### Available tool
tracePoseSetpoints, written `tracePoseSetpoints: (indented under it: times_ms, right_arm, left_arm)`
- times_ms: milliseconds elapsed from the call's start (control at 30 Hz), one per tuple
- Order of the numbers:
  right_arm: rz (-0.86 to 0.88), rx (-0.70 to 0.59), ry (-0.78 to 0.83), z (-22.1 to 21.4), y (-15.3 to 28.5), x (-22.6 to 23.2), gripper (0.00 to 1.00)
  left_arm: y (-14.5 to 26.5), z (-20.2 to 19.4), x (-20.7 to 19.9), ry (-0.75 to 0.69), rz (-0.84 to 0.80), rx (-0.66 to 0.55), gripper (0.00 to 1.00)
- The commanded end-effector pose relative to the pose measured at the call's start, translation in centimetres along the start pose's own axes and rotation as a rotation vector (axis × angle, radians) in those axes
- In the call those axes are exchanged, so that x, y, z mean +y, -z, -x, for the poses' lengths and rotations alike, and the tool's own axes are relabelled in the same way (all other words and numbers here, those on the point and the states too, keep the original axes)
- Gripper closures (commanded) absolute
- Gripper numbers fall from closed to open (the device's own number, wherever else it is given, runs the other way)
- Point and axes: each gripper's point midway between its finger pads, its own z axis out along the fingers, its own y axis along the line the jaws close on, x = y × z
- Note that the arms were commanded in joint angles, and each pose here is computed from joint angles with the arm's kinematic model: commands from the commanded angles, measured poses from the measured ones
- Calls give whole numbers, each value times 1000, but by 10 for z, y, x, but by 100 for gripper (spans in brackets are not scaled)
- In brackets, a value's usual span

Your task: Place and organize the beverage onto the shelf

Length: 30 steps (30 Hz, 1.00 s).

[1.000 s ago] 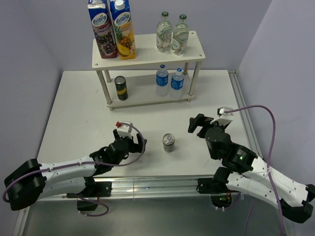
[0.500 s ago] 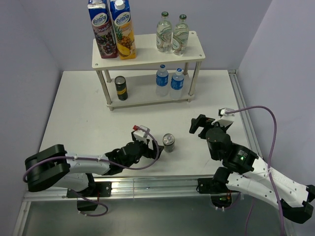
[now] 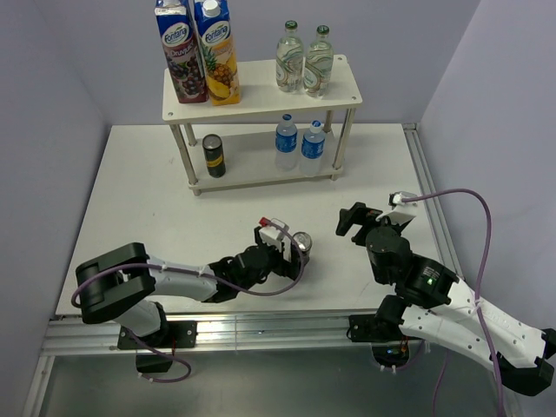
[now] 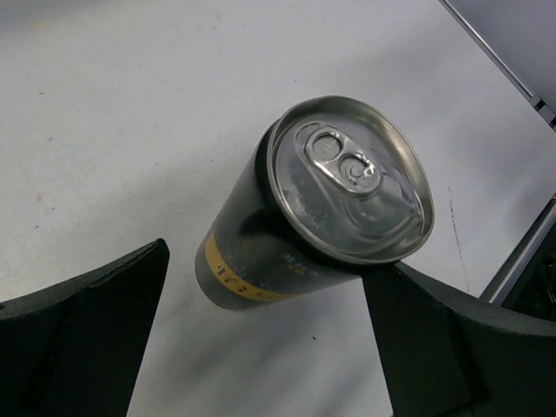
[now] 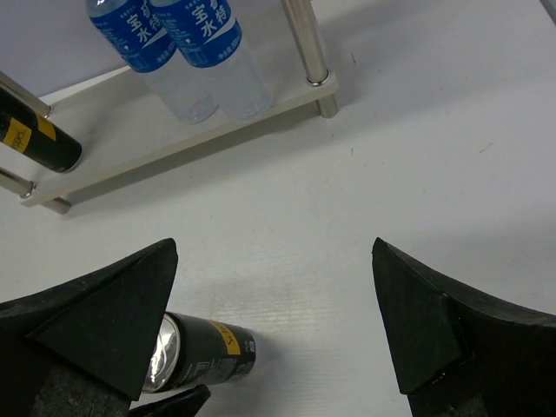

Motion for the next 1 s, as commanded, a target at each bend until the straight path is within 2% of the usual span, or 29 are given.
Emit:
tracePoseSetpoints:
  times_ms: [0, 67, 133, 167, 200, 233, 267, 300, 467, 700, 767, 900, 967]
  right_arm:
    - [-10, -27, -30, 8, 1, 0, 0]
    - [-9, -26, -29, 7, 1, -1, 0]
    - [-9, -28, -31, 7, 1, -1, 0]
    - [-7, -28, -31, 8, 1, -1, 0]
    - [-8, -30, -34, 8, 1, -1, 0]
    - [-8, -29, -31, 8, 1, -1, 0]
    - [-8, -32, -34, 8, 1, -1, 0]
    - [-8, -29, -33, 7, 1, -1, 0]
    - [-4, -30, -36, 7, 1, -1, 0]
    - [12, -38, -45, 8, 2, 1, 0]
    - [17, -34, -43, 7, 1, 2, 0]
    - [20, -28, -33, 5, 0, 5, 0]
    - [20, -28, -32, 4, -1, 5, 0]
  left_arm:
    - [-13, 20, -21, -1, -55, -60, 1]
    - [-20, 17, -21, -10, -47, -55, 1]
    - [-26, 21, -22, -12, -34, -66, 10]
    - [-29, 20, -16, -18, 1, -68, 29]
    - [-32, 25, -17, -17, 15, -79, 38]
    - [-33, 23, -13, -29, 33, -70, 52]
    - [-34, 28, -8, -32, 71, -85, 79]
    - [-35, 34, -7, -32, 91, -97, 99]
    - [-32, 65, 23, -83, 219, -129, 100]
    - [-25, 171, 107, -51, 374, -320, 100]
    - [-25, 191, 137, -55, 432, -349, 100]
    - [-31, 236, 170, -52, 470, -420, 100]
    - [-36, 245, 182, -55, 481, -428, 100]
